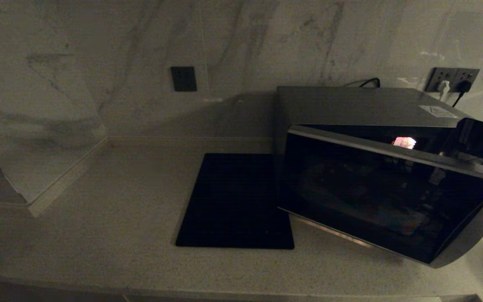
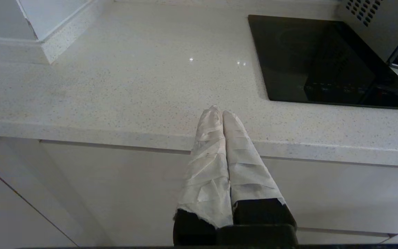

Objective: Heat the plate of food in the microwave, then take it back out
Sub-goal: Open the microwave oven

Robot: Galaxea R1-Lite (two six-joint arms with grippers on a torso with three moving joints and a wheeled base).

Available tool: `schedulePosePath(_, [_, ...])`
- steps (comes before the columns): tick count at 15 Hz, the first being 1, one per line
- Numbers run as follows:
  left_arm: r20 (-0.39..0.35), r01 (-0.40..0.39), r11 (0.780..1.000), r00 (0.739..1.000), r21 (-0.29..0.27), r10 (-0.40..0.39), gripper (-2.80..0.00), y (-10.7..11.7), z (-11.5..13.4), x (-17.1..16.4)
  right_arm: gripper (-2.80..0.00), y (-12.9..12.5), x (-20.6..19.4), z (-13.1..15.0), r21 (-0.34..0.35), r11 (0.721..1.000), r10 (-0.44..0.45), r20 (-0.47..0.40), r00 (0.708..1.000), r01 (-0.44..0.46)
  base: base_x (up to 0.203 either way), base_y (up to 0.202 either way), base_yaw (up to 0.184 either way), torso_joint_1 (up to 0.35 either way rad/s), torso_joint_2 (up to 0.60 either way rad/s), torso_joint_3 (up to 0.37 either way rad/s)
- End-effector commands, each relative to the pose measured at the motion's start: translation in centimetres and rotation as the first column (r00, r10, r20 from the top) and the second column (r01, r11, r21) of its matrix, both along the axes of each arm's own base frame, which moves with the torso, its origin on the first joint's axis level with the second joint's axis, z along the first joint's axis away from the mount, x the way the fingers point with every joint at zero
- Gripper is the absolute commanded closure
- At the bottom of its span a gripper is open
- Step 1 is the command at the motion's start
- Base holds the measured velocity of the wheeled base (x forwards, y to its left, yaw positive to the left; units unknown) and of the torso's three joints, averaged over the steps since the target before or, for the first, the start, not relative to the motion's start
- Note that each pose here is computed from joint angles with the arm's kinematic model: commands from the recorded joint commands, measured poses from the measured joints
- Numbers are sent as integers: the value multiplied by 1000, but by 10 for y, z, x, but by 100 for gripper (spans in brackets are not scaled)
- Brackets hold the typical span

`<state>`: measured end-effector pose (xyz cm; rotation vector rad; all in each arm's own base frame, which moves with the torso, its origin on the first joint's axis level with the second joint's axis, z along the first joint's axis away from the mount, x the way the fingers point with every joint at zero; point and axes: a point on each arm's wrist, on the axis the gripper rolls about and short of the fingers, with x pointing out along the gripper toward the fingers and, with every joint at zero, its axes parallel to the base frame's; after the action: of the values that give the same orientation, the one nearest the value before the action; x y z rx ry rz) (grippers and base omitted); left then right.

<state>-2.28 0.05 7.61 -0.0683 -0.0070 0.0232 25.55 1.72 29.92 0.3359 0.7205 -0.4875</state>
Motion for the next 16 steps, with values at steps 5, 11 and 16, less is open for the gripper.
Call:
schedulePosePath(5, [0,-3,1000,1000,-1,3,0,0,0,0,0,34,-70,5,43,989,143,-79,987,-139,0,0,0,0,0,0])
schedulePosePath(11, [0,-1,1000,1000,-1,1,0,0,0,0,0,42,-98,0,56,977,212,-120,970,-207,0,0,0,0,0,0])
schedulePosePath(16, [0,0,1000,1000,-1,0,0,0,0,0,0,69,-114,-8,52,925,380,-156,912,-377,0,0,0,0,0,0])
